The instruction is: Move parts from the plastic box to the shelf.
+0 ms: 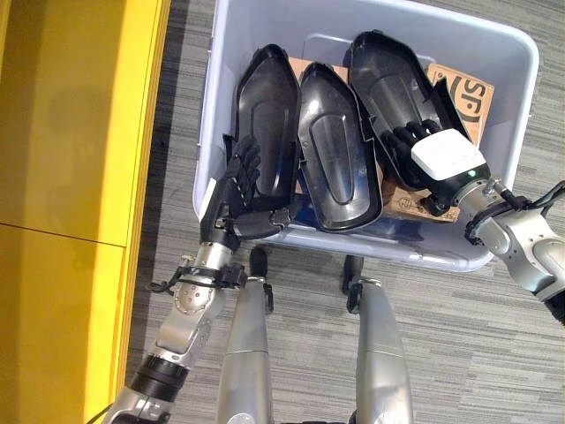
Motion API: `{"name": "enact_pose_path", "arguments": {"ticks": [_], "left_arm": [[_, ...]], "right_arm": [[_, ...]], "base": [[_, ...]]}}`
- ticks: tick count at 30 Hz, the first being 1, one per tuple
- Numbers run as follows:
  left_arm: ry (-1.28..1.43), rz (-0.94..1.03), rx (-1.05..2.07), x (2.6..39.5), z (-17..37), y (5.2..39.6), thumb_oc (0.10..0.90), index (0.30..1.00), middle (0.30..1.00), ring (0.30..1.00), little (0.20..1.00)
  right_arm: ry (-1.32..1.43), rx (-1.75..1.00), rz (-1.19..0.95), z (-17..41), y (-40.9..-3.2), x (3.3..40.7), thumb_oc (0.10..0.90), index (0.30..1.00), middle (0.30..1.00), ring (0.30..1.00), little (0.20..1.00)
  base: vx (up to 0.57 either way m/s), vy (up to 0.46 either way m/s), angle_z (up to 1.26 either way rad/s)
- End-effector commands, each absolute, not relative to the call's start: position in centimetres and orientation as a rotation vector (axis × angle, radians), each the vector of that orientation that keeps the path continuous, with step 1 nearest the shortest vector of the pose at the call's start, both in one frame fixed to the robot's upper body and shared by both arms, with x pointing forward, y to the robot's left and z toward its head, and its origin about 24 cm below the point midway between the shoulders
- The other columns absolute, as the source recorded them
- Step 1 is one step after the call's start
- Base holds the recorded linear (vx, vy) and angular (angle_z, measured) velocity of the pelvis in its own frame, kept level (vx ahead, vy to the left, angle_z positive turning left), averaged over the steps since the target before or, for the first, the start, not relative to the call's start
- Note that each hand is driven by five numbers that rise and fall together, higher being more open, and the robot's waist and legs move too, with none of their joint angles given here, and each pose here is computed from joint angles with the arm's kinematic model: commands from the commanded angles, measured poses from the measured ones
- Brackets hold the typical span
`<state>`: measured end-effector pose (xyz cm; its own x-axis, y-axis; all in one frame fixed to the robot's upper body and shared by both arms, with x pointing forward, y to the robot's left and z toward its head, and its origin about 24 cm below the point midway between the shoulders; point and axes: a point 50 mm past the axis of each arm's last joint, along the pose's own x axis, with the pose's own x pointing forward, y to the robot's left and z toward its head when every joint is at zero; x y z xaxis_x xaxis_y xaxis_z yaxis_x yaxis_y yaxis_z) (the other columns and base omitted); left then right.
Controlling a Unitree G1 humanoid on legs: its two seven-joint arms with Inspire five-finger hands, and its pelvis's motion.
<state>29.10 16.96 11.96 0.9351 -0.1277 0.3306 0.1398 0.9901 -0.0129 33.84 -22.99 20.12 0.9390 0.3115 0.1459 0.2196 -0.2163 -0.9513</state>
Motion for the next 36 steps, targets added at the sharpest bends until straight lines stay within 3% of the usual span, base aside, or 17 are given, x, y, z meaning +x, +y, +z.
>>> {"name": "enact_pose_path", "arguments": {"ticks": [1,3,4,5,6,36], "left_arm": [[-0.169,-0.084,-0.022,28.0,8.0,17.8,0.900,1.000,1.000,1.000,1.000],[-0.173,-0.084,-0.020,28.1,8.1,17.8,0.900,1.000,1.000,1.000,1.000],[-0.174,-0.085,-0.020,28.1,8.2,17.8,0.900,1.000,1.000,1.000,1.000],[-0.174,-0.085,-0.020,28.1,8.2,17.8,0.900,1.000,1.000,1.000,1.000],[-0.173,-0.086,-0.018,28.1,8.1,17.8,0.900,1.000,1.000,1.000,1.000],[-0.107,-0.099,0.018,27.7,6.6,18.6,0.900,1.000,1.000,1.000,1.000]], "right_arm": [[-0.253,-1.892,0.011,18.5,-25.0,35.5,0.900,1.000,1.000,1.000,1.000],[-0.240,-1.904,0.015,18.3,-25.2,35.5,0.900,1.000,1.000,1.000,1.000],[-0.231,-1.911,0.015,18.3,-25.3,35.5,0.651,0.651,0.651,0.651,0.651],[-0.219,-1.910,0.017,18.1,-25.4,35.5,0.441,0.358,0.358,0.358,0.358],[-0.220,-1.914,0.016,18.1,-25.5,35.5,0.400,0.300,0.300,0.300,0.300],[-0.302,-1.861,0.073,18.8,-25.5,33.2,0.400,0.300,0.300,0.300,0.300]], "base": [[0.00,0.000,0.00],[0.00,-0.003,-0.02],[0.00,0.000,0.00],[0.00,0.000,0.00],[0.00,-0.002,0.03],[0.01,-0.007,0.01]]}}
